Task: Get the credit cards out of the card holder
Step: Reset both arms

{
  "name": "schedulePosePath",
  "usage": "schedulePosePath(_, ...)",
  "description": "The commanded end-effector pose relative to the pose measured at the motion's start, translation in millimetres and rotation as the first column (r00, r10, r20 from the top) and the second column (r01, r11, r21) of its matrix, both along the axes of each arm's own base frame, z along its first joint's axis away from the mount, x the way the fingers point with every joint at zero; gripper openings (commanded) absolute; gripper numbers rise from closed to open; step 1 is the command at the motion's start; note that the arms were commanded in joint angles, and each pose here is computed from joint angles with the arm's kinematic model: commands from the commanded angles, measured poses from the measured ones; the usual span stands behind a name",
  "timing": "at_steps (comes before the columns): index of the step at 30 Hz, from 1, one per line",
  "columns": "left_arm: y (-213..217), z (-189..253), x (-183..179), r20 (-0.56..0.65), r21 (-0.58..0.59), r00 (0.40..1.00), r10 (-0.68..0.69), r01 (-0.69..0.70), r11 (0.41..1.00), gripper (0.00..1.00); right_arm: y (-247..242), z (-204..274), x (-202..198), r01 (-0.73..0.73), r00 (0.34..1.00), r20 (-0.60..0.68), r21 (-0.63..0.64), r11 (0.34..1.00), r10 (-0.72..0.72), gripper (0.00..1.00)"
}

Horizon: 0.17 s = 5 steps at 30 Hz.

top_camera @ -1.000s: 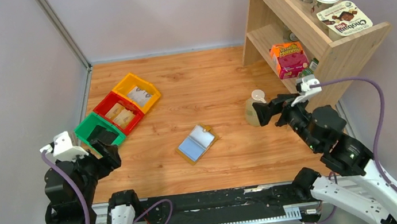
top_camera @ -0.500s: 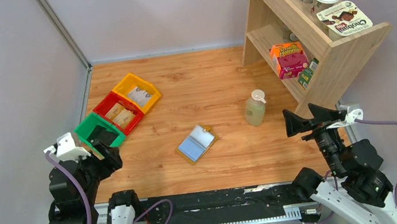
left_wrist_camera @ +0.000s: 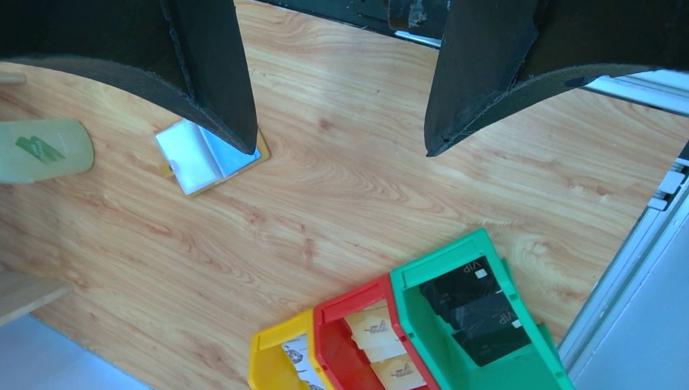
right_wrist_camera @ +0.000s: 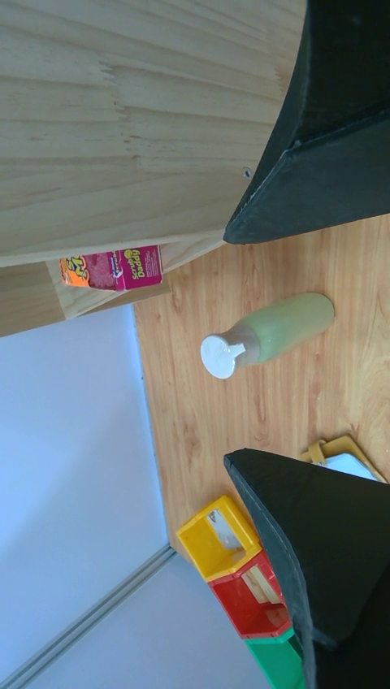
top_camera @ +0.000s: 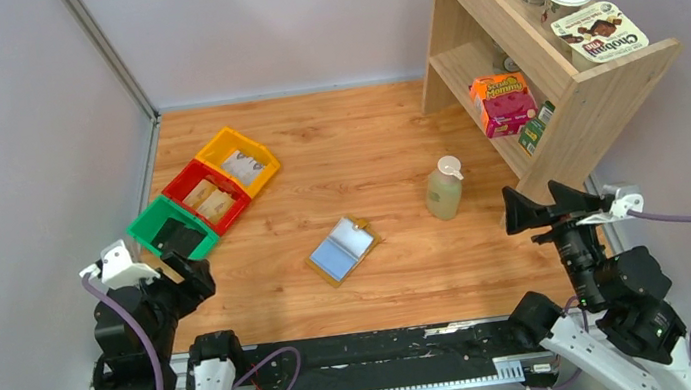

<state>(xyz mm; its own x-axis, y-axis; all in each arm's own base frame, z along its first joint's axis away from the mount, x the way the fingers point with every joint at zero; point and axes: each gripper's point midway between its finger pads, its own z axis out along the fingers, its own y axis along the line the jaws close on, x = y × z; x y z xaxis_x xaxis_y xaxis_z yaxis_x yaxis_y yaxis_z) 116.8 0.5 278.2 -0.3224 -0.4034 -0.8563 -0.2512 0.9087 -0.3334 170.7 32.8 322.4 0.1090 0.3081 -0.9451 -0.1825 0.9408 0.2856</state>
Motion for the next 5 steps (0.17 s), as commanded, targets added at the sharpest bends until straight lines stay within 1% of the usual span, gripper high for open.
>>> schedulePosePath(1, 3.2, 10.6, 1.5, 0.068, -0.016, 0.997, 0.032, -0.031, 0.999, 0.82, -12.2, 0.8, -2.8, 0.047, 0.999, 0.013, 0.015, 0.999, -0.047, 1.00)
schedulePosePath(5, 6.9, 11.3, 1.1, 0.077, -0.017, 0.995, 0.057, -0.056, 0.998, 0.82, -18.1, 1.4, -4.4, 0.069, 0.997, 0.020, 0.040, 0.997, -0.070, 1.00)
